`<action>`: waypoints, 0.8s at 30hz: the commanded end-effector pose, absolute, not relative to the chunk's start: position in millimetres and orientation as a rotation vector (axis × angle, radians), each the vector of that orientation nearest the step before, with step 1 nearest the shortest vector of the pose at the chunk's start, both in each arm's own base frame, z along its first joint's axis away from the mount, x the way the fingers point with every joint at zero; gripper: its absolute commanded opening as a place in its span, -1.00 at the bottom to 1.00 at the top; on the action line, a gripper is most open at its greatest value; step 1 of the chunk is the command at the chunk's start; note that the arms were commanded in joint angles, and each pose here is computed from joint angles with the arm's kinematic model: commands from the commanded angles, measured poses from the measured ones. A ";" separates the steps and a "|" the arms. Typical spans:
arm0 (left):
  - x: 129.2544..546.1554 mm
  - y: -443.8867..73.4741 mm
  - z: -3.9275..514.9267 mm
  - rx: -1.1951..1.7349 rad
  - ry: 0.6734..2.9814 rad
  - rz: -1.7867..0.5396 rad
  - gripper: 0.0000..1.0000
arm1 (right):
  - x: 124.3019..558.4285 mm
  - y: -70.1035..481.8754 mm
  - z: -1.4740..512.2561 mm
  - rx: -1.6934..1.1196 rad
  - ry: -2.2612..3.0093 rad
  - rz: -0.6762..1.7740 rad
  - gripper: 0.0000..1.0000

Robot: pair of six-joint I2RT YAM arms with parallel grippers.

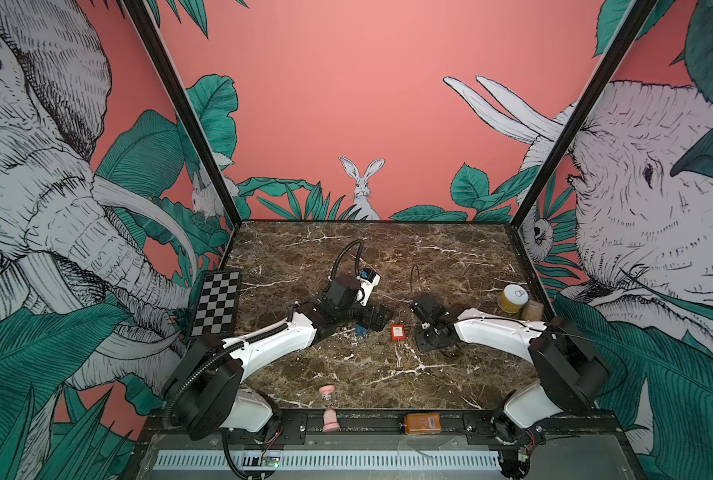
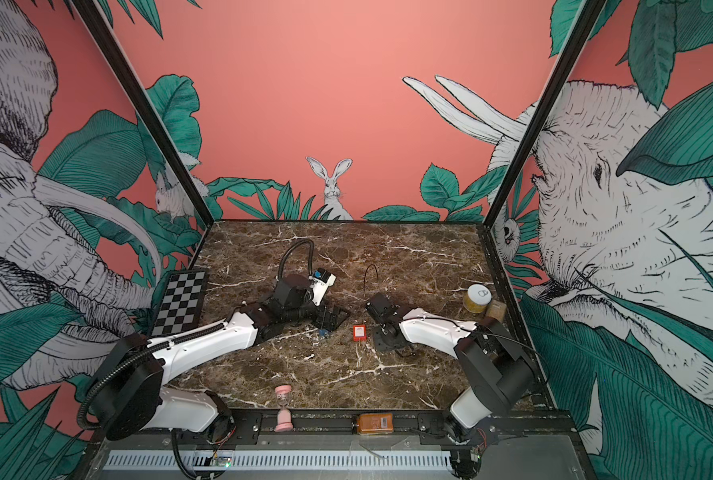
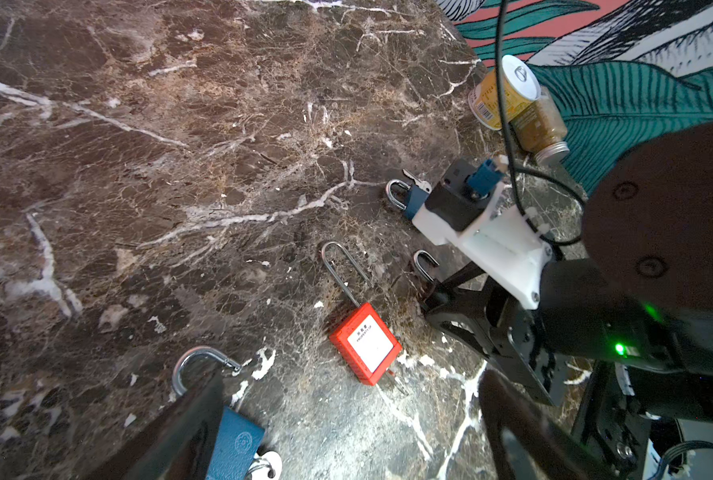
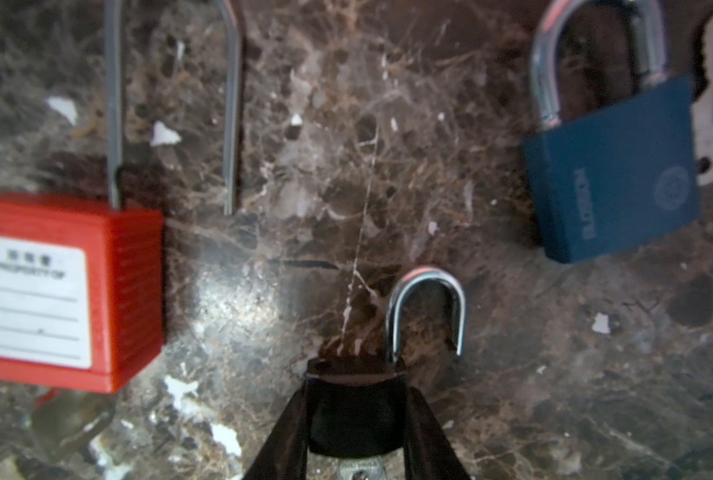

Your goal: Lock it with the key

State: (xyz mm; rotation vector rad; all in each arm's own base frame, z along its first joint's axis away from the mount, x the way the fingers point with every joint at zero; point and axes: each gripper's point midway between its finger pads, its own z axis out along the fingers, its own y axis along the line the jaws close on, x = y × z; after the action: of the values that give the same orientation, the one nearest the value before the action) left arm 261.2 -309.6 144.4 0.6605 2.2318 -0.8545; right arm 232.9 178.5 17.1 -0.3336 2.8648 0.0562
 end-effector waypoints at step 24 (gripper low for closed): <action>255.3 -307.2 147.5 0.661 2.191 -0.882 0.91 | 244.9 192.8 31.4 -0.413 2.849 0.047 -0.53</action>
State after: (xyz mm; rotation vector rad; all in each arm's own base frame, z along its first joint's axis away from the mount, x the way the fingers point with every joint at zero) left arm 256.0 -307.4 133.9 0.6688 2.2407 -0.8651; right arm 246.0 191.8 29.0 -0.3833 2.8492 0.0655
